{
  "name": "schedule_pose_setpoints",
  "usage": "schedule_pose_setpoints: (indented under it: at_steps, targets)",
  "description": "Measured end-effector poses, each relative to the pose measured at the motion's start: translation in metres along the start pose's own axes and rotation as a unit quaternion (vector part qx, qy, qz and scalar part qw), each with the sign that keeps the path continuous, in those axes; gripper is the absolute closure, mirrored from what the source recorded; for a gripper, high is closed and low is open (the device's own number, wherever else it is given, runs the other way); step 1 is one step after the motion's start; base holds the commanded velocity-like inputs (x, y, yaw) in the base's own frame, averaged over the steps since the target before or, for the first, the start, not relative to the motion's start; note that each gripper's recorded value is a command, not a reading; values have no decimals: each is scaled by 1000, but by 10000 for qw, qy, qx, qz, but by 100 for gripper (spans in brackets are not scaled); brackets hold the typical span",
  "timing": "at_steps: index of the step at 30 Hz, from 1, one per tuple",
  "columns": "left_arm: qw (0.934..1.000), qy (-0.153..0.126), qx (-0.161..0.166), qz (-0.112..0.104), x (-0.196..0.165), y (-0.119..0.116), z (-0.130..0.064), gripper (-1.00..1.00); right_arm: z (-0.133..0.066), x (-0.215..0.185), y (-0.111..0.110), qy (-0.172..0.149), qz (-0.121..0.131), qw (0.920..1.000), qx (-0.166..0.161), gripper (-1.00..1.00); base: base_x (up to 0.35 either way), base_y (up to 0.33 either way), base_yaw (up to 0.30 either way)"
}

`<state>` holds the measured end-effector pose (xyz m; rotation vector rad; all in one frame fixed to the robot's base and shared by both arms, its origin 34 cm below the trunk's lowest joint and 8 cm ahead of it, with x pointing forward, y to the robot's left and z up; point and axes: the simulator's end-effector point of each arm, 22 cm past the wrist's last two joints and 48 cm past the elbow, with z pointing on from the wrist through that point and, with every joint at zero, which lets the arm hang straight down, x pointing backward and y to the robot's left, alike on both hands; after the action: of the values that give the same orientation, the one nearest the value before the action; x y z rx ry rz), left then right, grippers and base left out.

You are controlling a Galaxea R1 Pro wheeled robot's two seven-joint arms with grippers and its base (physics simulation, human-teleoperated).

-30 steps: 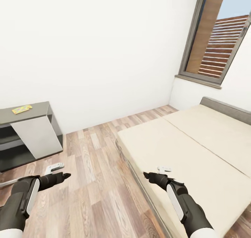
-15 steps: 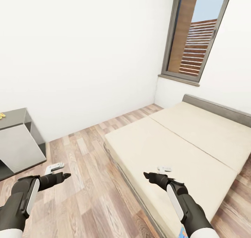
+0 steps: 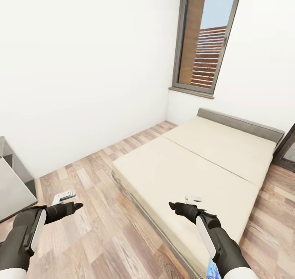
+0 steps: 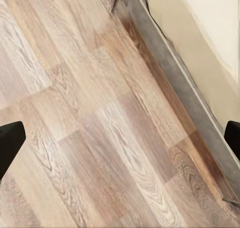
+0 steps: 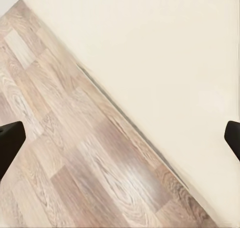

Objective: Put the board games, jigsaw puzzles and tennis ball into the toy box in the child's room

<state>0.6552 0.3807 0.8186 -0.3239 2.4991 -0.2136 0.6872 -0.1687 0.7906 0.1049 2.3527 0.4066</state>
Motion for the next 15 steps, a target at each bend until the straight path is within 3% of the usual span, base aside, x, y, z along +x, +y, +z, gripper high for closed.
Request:
schedule_pose_setpoints:
  at_steps: [10, 15]
  targets:
    - [10000, -27, 6, -4, -2, 0, -2, -100, -1, -2, 1, -15, 0, 10000, -6, -100, 0, 258, -279]
    - [10000, -43, 10, -1, -3, 0, -3, -100, -2, -2, 1, -22, 0, 10000, -6, -100, 0, 159, -279]
